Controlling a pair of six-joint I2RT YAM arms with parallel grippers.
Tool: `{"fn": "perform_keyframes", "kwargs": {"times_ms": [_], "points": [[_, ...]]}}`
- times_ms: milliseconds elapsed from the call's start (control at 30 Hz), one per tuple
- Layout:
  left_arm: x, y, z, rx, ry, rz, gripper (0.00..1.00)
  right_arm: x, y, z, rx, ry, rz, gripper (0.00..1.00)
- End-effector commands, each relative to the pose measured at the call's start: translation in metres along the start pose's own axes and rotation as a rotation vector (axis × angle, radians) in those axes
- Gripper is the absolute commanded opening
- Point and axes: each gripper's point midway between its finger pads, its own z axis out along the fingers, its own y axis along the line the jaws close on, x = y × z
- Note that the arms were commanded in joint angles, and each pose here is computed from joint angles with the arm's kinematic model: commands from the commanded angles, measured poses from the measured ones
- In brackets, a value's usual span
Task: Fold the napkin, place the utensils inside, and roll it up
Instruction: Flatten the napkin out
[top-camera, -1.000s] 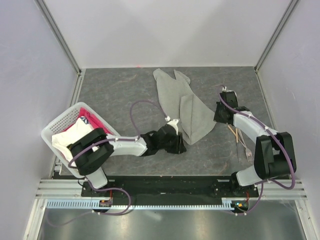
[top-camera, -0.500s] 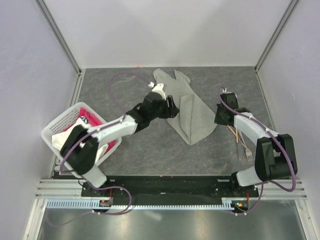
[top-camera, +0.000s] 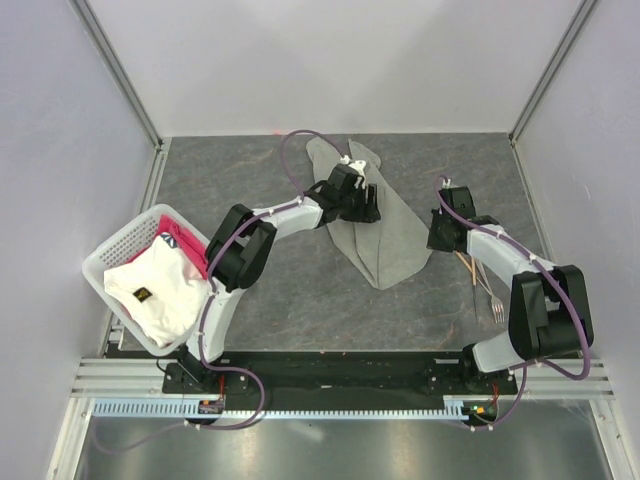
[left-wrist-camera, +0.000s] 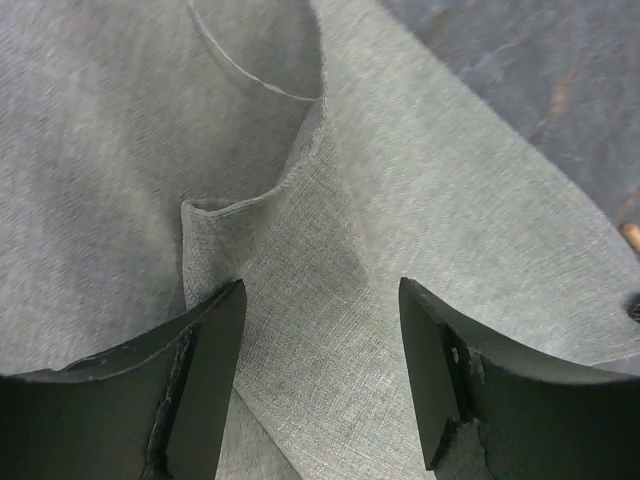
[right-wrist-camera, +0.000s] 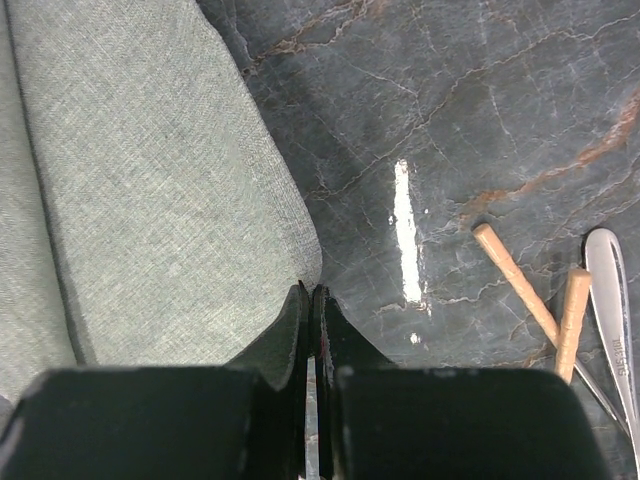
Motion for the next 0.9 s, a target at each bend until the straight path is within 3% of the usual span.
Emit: {"fn": "perform_keyframes", "kwargs": {"times_ms": [0,167,867], "points": [[-0.027,-0.002,-0.015,-0.035,-0.077,0.041,0.7,0.005,0.002,0.008,-0.013,0.024,-0.012,0.0],[-0.042,0.001,-0.036,-0.071,-0.157,0.071,0.73,0.005,0.008,0.01,-0.042,0.036,-0.013,0.0],[-0.06,0.028,-0.041,-0.226,-0.204,0.115,0.74,0.009,0.008,0.011,-0.043,0.05,-0.017,0.0]]}}
